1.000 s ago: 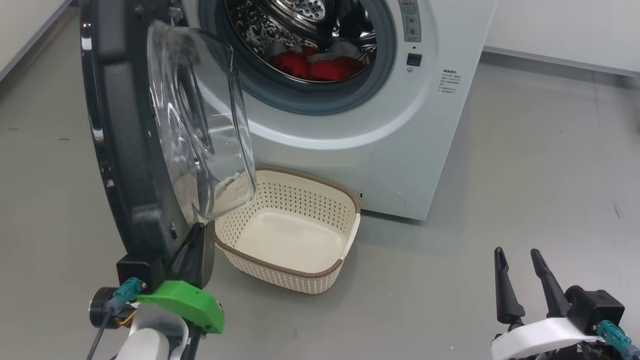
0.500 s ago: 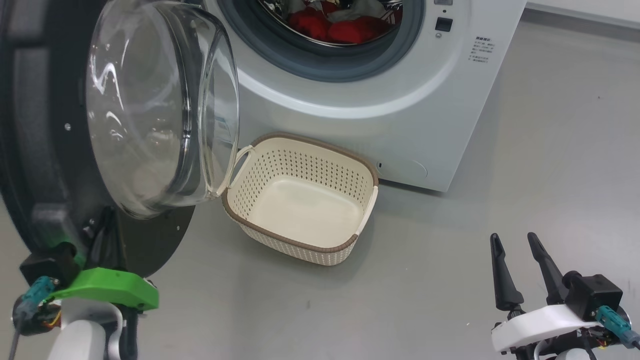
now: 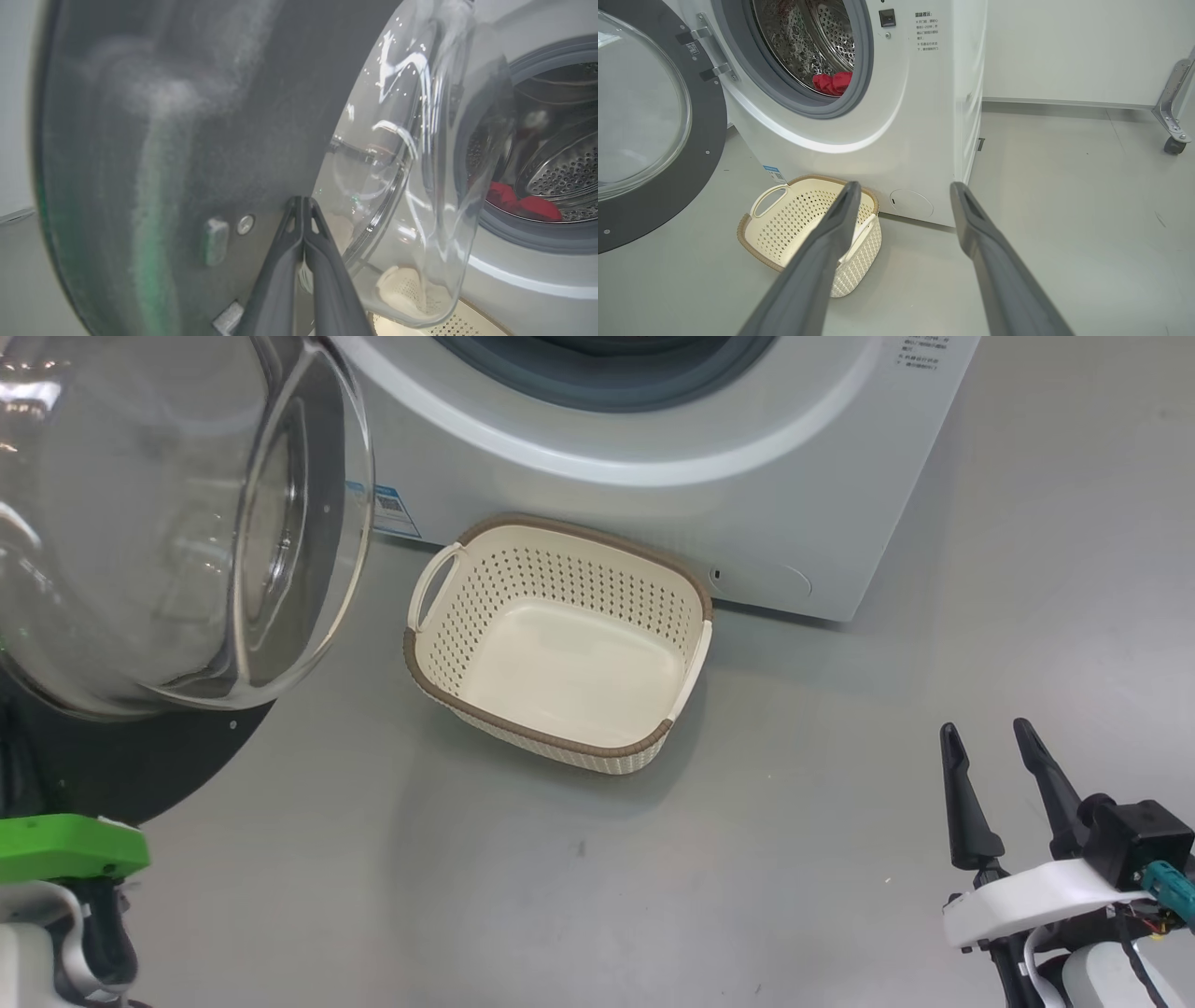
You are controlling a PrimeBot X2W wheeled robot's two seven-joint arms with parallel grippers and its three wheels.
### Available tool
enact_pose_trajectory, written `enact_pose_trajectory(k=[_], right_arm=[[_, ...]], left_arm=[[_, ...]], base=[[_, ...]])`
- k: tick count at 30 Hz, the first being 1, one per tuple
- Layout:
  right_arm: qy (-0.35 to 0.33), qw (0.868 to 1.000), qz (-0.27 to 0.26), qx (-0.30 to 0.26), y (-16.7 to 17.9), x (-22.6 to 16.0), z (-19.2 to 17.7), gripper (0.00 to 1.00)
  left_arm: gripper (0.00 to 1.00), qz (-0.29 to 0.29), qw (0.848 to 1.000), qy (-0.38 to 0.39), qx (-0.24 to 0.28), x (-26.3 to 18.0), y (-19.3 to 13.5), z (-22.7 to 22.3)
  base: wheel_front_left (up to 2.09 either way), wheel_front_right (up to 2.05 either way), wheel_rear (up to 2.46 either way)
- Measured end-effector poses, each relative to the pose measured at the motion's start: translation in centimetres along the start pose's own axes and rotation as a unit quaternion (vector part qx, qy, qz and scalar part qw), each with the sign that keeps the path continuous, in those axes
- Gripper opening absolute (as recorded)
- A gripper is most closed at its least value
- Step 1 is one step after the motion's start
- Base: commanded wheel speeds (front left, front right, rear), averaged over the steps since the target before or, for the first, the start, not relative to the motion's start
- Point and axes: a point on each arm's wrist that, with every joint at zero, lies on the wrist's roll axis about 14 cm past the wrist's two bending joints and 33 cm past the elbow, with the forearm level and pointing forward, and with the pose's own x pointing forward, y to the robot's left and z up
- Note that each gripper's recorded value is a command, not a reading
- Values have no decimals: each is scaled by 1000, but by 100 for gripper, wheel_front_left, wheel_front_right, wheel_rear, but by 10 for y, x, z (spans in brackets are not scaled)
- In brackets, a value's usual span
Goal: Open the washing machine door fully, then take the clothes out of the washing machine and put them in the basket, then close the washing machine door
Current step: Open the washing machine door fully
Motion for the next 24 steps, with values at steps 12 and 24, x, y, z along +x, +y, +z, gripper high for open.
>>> enact_pose_trajectory(k=[12, 24], right_arm=[[32, 999, -14, -16, -26, 3, -15, 100], [42, 999, -28, -17, -45, 9, -22, 100]], left_arm=[[0, 61, 998, -8, 13, 25, 37, 8], [0, 75, 997, -7, 31, 47, 42, 6]], base=[[0, 0, 0], [0, 0, 0]])
